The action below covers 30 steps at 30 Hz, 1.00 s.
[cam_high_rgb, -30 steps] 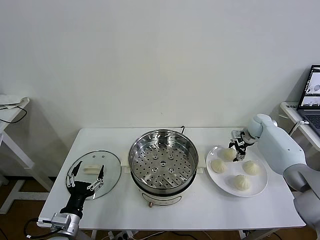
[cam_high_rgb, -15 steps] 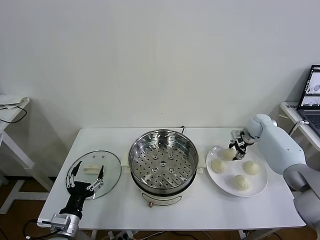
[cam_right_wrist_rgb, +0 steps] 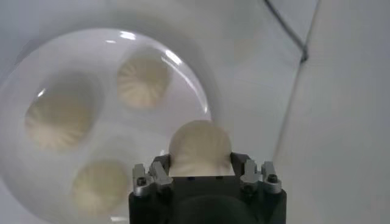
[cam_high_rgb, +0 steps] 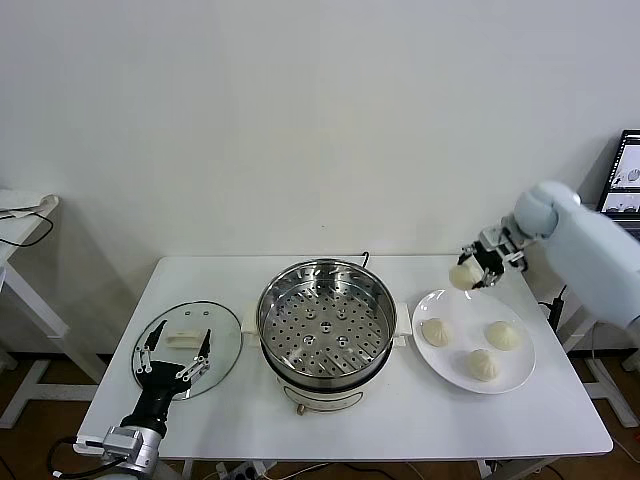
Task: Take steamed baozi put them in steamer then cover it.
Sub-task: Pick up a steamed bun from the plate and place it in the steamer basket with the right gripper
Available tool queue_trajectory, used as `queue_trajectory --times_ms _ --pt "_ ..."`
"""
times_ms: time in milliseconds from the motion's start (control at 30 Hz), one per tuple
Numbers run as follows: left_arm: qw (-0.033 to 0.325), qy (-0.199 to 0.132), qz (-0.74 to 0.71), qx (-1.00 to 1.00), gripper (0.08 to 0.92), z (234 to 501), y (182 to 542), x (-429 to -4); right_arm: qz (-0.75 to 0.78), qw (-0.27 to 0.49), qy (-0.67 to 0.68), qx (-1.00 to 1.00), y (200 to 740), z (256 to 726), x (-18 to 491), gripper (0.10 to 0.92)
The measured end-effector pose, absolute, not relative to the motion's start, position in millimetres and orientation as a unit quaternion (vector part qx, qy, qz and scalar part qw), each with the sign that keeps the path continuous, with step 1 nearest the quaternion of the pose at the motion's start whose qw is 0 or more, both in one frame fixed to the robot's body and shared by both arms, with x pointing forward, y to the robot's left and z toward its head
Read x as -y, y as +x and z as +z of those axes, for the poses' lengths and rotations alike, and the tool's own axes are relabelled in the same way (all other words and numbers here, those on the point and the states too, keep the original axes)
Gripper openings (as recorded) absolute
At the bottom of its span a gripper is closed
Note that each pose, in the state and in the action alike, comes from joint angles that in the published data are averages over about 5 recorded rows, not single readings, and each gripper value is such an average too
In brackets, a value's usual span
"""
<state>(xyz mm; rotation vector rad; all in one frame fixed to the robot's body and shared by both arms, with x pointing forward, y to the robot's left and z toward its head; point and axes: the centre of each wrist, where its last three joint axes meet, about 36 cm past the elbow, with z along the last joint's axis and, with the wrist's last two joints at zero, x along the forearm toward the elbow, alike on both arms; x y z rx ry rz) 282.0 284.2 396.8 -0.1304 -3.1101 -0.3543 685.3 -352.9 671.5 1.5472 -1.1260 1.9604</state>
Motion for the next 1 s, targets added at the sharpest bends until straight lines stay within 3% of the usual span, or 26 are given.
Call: queue_trajectory --times_ms 167,367,667,1000 --pt "0.007 -0.04 -0.116 0.992 0.823 397 279 -286 0.741 0.128 0.575 0.323 668 716 298 0.662" --pt "0.008 -0.037 -0.12 0.992 0.823 398 278 -290 0.766 0.059 0.597 0.23 649 736 230 0.664" --pt "0.012 -0.034 -0.124 0.992 0.823 396 277 -296 0.775 -0.007 0.619 0.128 639 729 150 0.662" --pt "0.013 -0.028 -0.128 0.991 0.823 397 276 -303 0.765 -0.039 0.639 0.075 651 689 88 0.662"
